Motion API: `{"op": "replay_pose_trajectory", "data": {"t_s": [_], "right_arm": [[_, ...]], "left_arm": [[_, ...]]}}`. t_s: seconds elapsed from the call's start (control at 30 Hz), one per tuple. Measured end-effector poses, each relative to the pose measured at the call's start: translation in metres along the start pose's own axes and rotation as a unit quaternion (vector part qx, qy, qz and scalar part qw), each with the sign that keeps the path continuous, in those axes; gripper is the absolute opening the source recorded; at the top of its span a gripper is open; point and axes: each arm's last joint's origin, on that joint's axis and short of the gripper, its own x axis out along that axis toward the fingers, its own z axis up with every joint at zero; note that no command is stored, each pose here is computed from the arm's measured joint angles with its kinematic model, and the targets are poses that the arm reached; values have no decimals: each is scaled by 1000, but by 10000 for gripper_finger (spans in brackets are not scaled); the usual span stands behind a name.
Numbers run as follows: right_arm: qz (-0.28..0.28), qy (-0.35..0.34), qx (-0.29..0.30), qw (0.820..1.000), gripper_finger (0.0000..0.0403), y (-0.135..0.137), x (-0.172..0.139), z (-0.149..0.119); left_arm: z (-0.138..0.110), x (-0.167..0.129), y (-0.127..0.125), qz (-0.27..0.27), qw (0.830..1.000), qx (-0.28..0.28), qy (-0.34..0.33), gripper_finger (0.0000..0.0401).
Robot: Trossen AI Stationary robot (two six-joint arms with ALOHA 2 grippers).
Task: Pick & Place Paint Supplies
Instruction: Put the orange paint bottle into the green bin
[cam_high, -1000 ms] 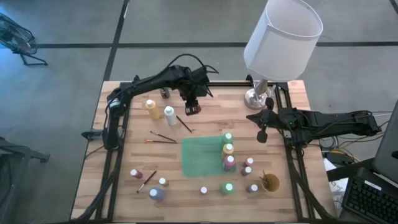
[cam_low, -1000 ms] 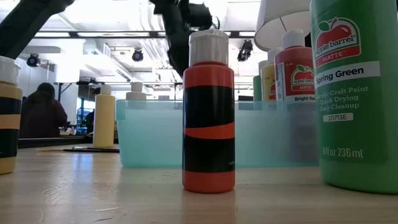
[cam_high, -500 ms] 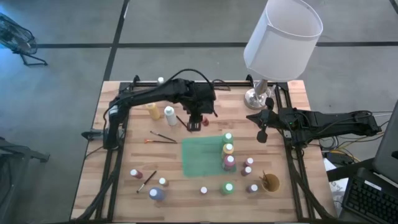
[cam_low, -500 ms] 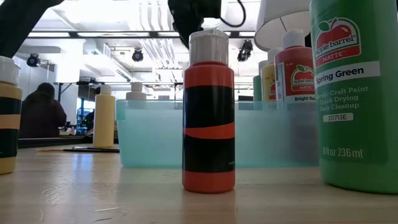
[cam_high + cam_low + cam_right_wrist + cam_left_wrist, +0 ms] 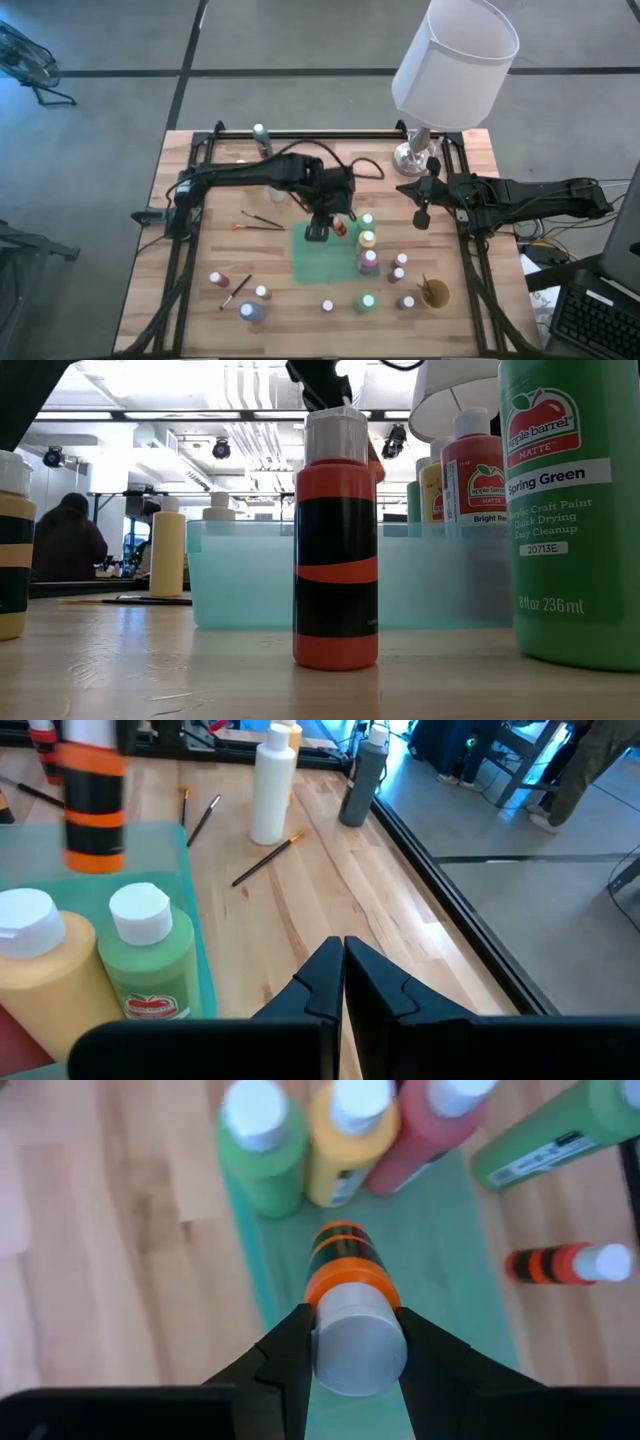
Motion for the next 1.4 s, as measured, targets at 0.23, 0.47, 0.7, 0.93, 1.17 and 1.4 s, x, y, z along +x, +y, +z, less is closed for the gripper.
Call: {"op": "replay_pose_trajectory", "data": {"t_s": [0.23,0.47,0.7,0.93,1.17,1.4], "right_arm": [[1,7,-1,1000,8,1,2,-4],[1,13,1,1000,8,2,3,-8],[1,16,32,999,8,2,4,-8],[1,14,55,998,8,2,4,-7],[0,17,59,998,8,2,5,-9],[0,21,57,998,8,2,6,-12]], "left_arm": [[3,22,-6,-4,1000,-29,5,122],[2,49,1,6,997,-71,24,122],[0,64,6,40,995,-71,49,122],[-1,82,10,50,996,-41,68,122],[-1,105,18,52,995,-34,75,122],[2,112,25,56,996,-35,59,122]]}}
